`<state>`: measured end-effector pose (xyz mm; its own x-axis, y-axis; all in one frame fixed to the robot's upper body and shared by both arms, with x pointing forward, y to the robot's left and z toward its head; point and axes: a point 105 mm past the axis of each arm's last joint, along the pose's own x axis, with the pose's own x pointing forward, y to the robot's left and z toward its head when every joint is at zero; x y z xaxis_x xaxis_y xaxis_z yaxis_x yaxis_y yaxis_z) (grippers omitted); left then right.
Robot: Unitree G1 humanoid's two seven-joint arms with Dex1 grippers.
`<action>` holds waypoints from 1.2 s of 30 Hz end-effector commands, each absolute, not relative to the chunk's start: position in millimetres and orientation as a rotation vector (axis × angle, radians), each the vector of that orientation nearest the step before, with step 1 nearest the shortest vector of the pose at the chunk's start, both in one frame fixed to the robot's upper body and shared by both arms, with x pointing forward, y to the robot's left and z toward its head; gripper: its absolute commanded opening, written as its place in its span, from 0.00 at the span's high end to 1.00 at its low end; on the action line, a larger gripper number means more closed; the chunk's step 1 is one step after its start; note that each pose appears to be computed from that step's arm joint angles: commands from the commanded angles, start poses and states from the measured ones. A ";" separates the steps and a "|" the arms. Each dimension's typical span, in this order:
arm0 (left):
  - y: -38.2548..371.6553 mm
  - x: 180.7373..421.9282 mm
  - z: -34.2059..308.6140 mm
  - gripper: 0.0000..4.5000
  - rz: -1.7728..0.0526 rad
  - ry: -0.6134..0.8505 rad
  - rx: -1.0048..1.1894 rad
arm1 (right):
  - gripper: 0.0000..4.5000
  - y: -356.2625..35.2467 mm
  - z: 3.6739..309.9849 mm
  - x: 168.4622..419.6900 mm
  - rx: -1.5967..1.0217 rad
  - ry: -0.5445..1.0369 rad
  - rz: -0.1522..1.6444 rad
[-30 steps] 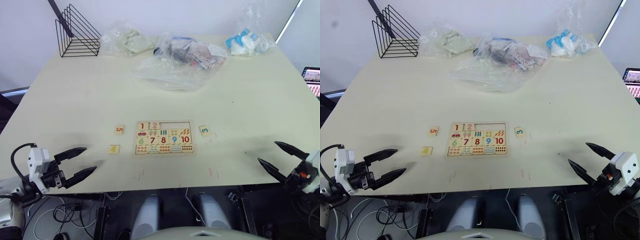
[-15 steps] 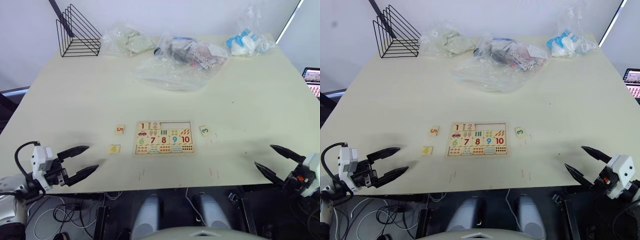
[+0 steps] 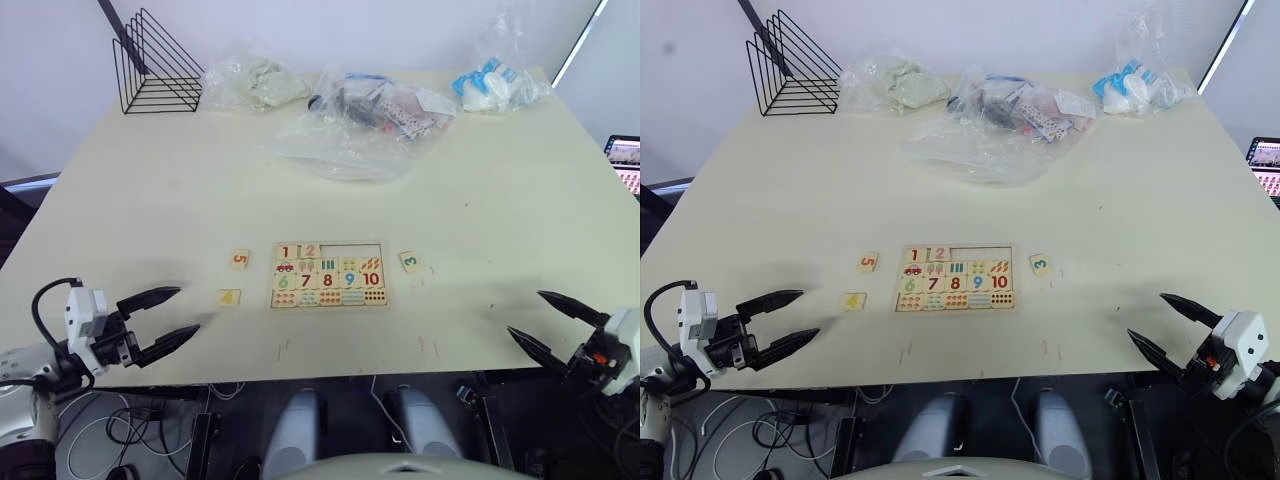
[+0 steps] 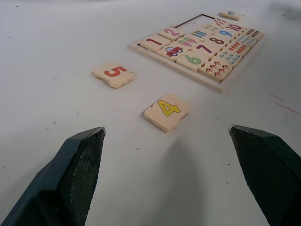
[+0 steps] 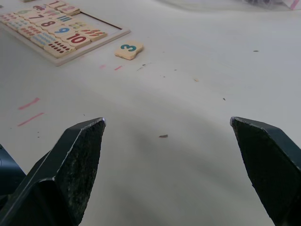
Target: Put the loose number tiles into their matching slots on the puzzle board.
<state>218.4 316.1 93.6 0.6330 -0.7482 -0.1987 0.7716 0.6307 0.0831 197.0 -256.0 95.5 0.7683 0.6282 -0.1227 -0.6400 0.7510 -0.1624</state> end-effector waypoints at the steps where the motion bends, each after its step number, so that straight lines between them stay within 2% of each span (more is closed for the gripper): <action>1: 317.3 218.5 94.6 0.00 -0.874 0.145 0.177 | 0.01 -255.2 101.6 197.0 -0.230 0.030 0.706; 28: 317.1 218.6 92.7 0.00 -0.909 0.148 0.186 | 0.01 -253.8 101.6 198.4 -0.239 0.020 0.712; 36: 315.7 219.7 90.5 0.00 -0.916 0.142 0.187 | 0.01 -249.6 105.0 207.5 -0.250 0.011 0.720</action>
<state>220.2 313.8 87.2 0.6007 -0.7745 -0.1982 0.7972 0.5991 0.0750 205.9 -250.0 96.8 0.7564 0.6456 -0.1058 -0.6525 0.7331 -0.1915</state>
